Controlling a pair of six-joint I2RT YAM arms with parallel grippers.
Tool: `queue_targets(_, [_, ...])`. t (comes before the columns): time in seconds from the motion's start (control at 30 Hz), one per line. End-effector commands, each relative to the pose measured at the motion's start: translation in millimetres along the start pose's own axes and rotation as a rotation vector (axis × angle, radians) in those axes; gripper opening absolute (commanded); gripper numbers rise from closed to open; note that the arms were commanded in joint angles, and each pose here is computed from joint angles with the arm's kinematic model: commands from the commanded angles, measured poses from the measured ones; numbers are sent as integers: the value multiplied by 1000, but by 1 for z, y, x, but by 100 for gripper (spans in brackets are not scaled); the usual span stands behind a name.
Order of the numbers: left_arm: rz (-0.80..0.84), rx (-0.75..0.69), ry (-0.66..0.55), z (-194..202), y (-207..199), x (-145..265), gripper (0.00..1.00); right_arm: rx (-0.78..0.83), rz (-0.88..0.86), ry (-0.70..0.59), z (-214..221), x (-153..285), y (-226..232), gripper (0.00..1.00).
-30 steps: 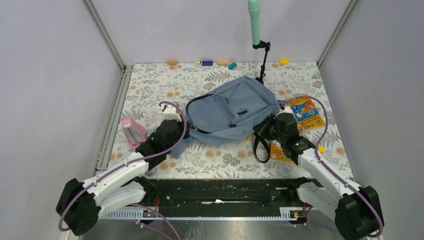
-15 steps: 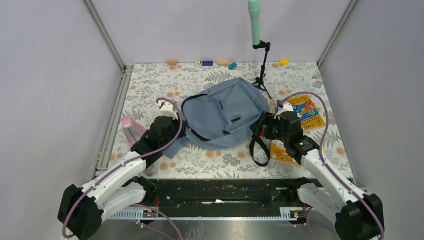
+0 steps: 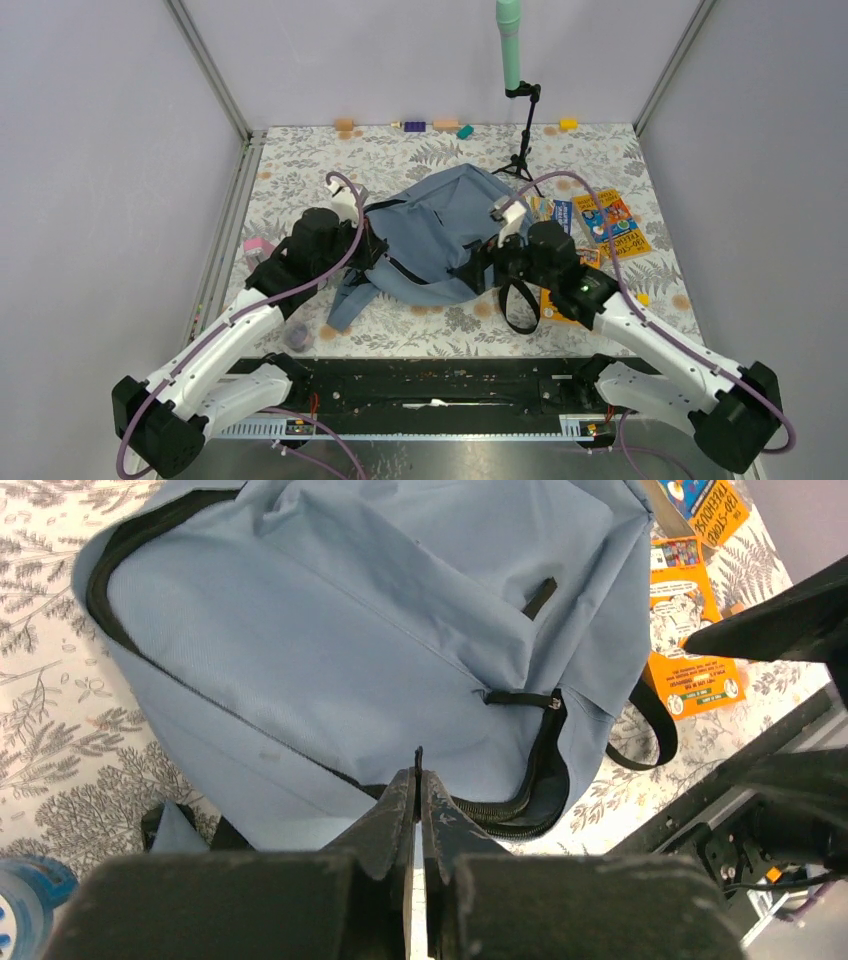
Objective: Pack the student bag
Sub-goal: Unzip the student bag at the center of the board.
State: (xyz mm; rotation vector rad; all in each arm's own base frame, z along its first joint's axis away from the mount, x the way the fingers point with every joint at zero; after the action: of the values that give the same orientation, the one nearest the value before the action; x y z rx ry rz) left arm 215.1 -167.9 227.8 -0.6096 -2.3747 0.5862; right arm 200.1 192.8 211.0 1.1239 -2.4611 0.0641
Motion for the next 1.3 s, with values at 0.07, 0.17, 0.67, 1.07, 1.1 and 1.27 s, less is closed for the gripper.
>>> queue_targets(0.07, [125,-130,8,-19,-23,9,0,176,-116,-227,-50,-42,43,89])
queue_targets(0.17, [139,-142,-21,-19,-22,12,0,222,-156,-207,-56,-65,62,89])
queue_targets(0.67, [109,-218,-50,-22,-11,19,0,284,-43,-122,-31,-139,86,82])
queue_targets(1.07, [104,-215,-52,-22,-10,19,0,285,-143,-76,-18,-141,99,15])
queue_targets(1.1, [107,-216,-54,-22,-10,19,0,282,-149,-78,-18,-139,99,8])
queue_targets(1.27, [88,-215,-82,-26,-7,21,0,278,-140,-104,-19,-125,97,0])
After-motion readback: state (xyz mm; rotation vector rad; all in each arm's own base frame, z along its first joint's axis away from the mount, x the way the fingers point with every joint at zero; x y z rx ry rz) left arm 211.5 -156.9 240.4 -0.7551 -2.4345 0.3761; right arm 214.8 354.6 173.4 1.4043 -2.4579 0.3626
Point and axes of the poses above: each gripper's point midway between its finger pads, its own x axis back along the fingers, its own y axis along the line the jaws close on, z = x × y, the point moved 5 cm from there along x, back along the fingers, and after that the axes turned 12 degrees about x, right-handed, at the moved point
